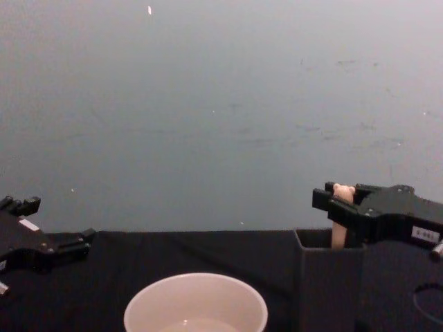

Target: Pick up the stirring spoon with one hand, stir inside the cup, then place it back in its original position.

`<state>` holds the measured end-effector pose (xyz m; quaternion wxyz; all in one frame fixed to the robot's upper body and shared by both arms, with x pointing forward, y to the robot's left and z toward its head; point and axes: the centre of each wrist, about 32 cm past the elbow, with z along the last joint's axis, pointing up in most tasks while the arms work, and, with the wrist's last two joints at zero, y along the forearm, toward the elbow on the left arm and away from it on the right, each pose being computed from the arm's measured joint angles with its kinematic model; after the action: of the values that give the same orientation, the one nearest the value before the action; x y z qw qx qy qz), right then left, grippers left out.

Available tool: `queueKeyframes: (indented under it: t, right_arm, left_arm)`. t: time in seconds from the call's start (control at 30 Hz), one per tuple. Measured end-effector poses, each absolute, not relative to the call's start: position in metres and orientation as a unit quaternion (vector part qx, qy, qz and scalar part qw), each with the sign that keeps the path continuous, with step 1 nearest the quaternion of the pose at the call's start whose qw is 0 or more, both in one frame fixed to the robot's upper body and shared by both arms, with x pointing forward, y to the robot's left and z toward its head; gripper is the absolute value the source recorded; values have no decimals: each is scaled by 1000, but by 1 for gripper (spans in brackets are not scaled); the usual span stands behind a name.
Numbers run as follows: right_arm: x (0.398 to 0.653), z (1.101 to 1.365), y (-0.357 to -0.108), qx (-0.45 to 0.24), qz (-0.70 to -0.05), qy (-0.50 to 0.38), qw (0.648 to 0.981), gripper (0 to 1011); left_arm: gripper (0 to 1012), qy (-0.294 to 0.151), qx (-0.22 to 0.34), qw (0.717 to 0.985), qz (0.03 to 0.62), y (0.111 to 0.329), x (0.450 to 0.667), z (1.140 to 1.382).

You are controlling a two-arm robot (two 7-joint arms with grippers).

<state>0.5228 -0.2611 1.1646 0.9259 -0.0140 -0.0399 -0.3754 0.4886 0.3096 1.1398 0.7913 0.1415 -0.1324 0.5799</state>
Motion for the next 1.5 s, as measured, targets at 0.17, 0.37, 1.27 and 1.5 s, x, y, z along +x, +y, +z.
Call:
queueKeyframes:
  t: [0.17,0.37,1.27,1.5]
  right_arm:
    - [523,1164,-261,-18,-377,-40,925,215]
    - [523,1164,-261,-17,-377,-40,925,215]
    - [523,1165,-261,-14,-375,-41,926,929]
    - [523,1165,-261,-14,-375,-41,926,1002]
  left_arm:
    - [1001,-132,142,791,580,310,489,1140]
    - [1001,-132,141,791,580,310,489,1140]
    - [1001,-132,141,791,580,310,489,1140]
    - [1001,-132,141,791,580,310,489,1140]
